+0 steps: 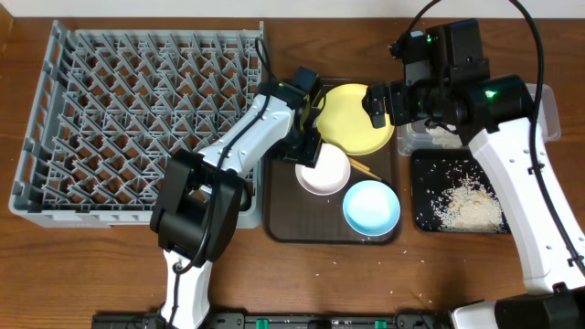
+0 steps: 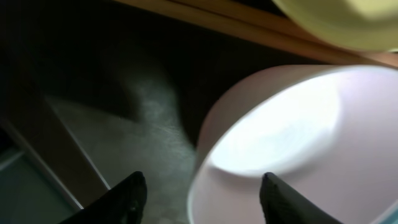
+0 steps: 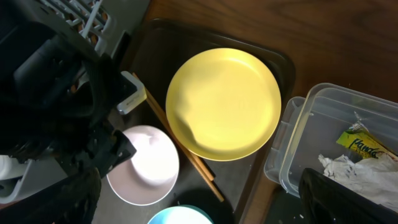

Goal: Sort waste into correct bins and load items into the dishwasher
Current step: 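Move the left gripper to the pink bowl and grasp its rim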

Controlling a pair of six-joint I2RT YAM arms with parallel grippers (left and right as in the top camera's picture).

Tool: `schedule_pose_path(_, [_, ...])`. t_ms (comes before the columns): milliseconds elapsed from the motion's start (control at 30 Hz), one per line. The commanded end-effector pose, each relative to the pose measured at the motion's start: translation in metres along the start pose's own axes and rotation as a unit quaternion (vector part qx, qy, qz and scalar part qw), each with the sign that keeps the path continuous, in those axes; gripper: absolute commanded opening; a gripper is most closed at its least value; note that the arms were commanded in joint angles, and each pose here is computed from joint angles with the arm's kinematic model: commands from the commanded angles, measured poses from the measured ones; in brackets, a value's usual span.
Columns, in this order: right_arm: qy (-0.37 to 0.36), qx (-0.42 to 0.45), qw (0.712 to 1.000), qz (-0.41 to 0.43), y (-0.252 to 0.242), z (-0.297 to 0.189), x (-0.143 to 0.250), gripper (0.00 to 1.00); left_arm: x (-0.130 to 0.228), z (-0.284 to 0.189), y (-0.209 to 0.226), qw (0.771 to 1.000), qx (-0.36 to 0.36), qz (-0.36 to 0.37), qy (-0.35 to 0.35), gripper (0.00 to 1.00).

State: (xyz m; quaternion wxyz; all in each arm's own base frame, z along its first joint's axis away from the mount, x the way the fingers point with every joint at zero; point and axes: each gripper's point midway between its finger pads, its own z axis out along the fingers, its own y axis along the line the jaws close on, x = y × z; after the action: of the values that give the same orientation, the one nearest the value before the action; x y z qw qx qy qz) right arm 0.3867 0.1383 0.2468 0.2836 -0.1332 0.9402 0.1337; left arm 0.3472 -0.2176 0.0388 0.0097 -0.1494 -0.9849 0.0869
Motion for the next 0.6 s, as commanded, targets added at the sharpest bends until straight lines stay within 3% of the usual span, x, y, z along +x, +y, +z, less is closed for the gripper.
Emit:
schedule_pose_path(0, [-0.004, 0.004, 1.000, 0.005, -0.003, -0.001, -0.002, 0.99, 0.000, 0.006, 0.011, 0.999, -0.032, 0.039, 0.002, 0.56])
schedule_pose_path(100, [-0.004, 0.004, 1.000, 0.005, -0.003, -0.001, -0.002, 0.99, -0.004, 0.008, 0.010, 0.999, -0.030, 0.042, -0.004, 0.48])
schedule_pose_path(567, [-0.005, 0.033, 0.999, 0.005, -0.013, -0.002, -0.002, 0.99, 0.000, 0.025, 0.012, 1.000, -0.024, 0.017, -0.006, 0.38])
